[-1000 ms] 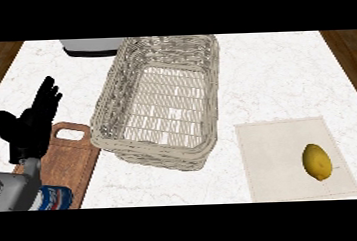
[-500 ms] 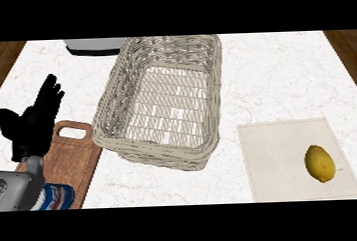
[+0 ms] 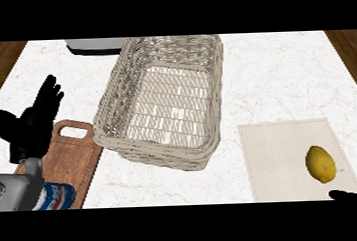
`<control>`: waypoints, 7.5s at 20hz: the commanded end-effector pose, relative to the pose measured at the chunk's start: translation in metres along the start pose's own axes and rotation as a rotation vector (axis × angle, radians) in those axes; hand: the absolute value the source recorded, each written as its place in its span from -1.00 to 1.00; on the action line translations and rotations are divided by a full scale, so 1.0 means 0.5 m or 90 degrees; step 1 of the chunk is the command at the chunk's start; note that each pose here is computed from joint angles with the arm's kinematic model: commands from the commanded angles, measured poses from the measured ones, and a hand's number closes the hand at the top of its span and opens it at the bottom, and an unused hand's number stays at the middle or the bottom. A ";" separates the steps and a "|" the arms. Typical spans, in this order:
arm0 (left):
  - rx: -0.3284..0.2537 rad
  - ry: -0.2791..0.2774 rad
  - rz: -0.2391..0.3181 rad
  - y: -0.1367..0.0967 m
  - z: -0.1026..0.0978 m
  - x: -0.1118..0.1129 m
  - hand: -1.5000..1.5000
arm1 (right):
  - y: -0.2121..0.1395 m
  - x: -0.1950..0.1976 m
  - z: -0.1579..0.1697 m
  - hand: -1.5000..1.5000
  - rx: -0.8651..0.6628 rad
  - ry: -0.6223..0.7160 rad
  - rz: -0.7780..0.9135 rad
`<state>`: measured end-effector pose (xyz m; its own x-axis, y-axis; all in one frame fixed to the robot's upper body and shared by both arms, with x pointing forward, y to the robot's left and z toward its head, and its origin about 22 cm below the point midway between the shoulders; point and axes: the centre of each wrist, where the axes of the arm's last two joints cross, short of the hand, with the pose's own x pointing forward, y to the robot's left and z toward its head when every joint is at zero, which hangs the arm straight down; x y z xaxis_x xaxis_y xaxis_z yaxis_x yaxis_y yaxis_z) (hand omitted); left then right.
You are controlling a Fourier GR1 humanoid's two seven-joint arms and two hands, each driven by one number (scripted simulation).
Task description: Pick the lemon from the placemat and place it in the basket
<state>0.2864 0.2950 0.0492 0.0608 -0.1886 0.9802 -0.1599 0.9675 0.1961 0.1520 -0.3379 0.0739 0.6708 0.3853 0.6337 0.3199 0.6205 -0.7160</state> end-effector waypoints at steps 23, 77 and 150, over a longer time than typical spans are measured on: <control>0.013 -0.005 -0.004 -0.012 -0.007 -0.012 0.00 | 0.132 -0.025 0.011 -1.00 -0.038 -0.020 0.001; -0.077 -0.025 -0.001 -0.060 -0.029 0.021 0.00 | 0.486 0.080 0.263 1.00 0.509 -0.569 0.150; -0.042 -0.012 -0.002 -0.054 -0.021 0.008 0.00 | 0.524 0.652 0.329 1.00 -0.104 -0.739 0.273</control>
<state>0.3046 0.2708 0.0509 0.0460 -0.1996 0.9788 -0.1087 0.9730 0.2035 0.3336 0.0492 0.1270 -0.2125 0.8984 0.3843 0.2718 0.4321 -0.8599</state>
